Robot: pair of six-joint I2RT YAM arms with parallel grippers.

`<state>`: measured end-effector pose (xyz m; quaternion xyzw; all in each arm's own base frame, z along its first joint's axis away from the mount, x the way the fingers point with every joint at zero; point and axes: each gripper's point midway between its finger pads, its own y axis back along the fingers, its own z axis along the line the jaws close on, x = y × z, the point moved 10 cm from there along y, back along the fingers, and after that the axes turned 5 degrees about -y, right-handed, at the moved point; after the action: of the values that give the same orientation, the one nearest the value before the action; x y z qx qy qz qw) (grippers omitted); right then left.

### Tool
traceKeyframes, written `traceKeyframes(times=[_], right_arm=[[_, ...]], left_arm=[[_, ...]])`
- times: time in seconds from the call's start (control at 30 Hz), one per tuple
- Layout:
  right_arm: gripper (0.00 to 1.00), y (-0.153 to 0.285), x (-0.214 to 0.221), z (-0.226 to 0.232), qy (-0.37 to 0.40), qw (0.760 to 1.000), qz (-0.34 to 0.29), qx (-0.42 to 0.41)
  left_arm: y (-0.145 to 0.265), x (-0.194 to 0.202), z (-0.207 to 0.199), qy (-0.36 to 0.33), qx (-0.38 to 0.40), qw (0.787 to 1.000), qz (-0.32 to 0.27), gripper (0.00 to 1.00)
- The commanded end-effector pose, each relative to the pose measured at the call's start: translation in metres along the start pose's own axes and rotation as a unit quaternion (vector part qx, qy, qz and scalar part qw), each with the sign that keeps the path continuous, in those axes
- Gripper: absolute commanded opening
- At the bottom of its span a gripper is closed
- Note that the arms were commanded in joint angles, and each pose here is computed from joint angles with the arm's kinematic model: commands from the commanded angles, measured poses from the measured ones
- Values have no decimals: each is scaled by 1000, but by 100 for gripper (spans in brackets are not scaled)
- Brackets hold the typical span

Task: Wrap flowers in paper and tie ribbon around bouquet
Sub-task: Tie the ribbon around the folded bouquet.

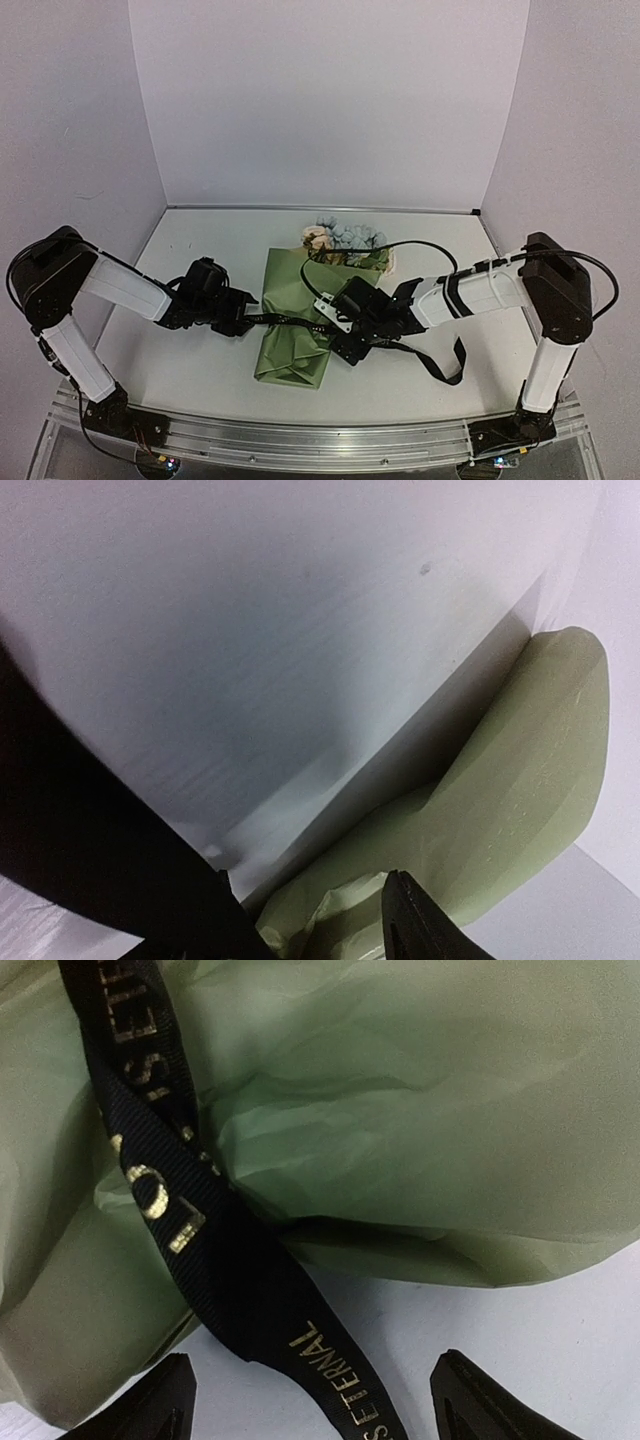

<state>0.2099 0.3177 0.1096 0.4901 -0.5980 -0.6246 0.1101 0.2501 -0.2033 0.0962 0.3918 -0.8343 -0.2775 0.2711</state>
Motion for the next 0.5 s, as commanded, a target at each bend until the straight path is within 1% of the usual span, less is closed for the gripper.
traceKeyframes(times=[0.0, 0.07, 0.17, 0.23, 0.3, 0.33, 0.37, 0.47], right_arm=[[80, -4, -17, 0, -1, 999, -26, 38], [76, -8, -17, 1, -5, 999, -22, 45], [69, -15, -18, 1, -11, 998, -18, 54], [63, -19, -18, 2, -14, 998, -17, 57], [54, -21, -18, 3, -17, 998, -18, 65], [50, -21, -18, 2, -19, 997, -18, 69], [43, -22, -18, 1, -22, 997, -20, 73], [18, -19, -20, -1, -30, 995, -26, 89]], left_arm=[[-8, 0, -6, 2, 8, 1000, 3, 38], [-9, 0, -5, -2, 6, 1000, 4, 27], [-10, 0, -3, -6, 3, 1000, 4, 13], [-11, 0, -3, -10, 2, 1000, 4, 6], [-11, 0, -2, -14, 1, 1000, 8, 2], [-12, 0, -2, -15, 1, 1000, 9, 1], [-12, 0, -2, -17, 1, 1000, 10, 0], [-9, 0, -3, -24, 2, 1000, 6, 0]])
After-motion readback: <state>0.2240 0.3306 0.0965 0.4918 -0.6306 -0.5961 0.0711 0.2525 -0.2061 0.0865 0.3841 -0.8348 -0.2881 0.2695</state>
